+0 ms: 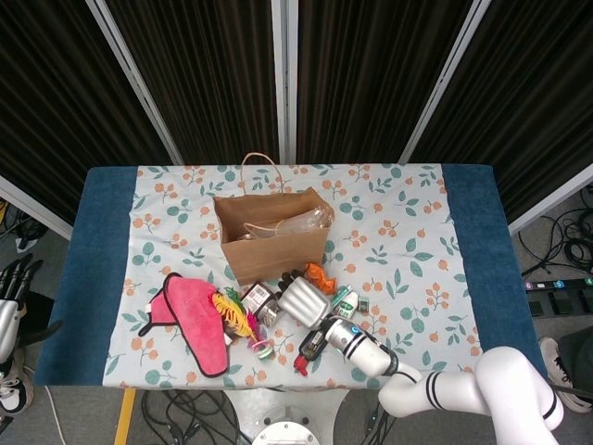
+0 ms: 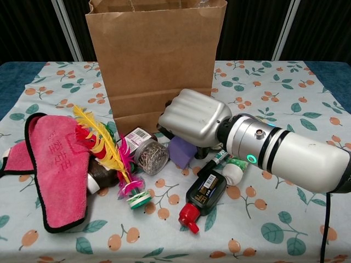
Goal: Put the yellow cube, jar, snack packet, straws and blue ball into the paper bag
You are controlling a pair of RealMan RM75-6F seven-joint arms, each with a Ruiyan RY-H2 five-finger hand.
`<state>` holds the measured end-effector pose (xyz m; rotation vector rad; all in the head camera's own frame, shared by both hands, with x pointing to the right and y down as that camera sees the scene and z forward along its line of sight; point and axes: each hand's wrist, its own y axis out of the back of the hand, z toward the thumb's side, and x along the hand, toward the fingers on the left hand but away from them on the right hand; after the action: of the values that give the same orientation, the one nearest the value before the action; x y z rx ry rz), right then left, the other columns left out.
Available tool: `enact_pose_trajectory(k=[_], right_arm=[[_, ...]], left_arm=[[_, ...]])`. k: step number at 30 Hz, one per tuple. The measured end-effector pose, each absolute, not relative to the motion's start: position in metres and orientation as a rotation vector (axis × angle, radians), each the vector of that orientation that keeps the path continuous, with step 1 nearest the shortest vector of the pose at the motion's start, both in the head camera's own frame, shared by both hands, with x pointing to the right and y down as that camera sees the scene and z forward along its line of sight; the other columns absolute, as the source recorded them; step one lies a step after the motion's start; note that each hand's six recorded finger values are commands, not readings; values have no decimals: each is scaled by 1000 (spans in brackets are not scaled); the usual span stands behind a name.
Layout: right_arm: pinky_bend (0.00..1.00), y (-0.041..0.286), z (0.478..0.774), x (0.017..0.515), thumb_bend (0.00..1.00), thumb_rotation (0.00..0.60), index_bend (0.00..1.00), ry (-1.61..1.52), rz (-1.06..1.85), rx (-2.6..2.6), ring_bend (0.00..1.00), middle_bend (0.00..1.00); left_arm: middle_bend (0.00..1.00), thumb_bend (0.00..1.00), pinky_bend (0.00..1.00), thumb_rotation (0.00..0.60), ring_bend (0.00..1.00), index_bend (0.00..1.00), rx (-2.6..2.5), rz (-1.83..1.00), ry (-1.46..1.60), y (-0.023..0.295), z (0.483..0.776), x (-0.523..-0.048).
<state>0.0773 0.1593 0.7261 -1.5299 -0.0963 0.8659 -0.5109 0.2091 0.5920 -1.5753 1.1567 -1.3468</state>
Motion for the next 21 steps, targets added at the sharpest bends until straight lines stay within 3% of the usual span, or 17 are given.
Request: enact_pose_trajectory(k=[5,9,15,21], right_arm=[[433,157,702,71,78,600,680,-156,796,-1527,300,427],[436,154,665,63,77,600,682,-224,705,-1519,304,429],[445,143,576,49,77,600,684,-385,525,-1470,310,432],[446,107,486,38,79,600,684,-611,365,-1335,311,432]], left_arm=[[137,99,200,600,62,80,-1580,-1342,1156,208,592,-509],[137,99,200,600,62,80,-1584,-1336,1155,208,591,-506],[137,99,200,600,62,80,-1583,-1335,1155,207,590,-504],[137,99,200,600,63,80,-1578,-1329,1144,204,588,-501]])
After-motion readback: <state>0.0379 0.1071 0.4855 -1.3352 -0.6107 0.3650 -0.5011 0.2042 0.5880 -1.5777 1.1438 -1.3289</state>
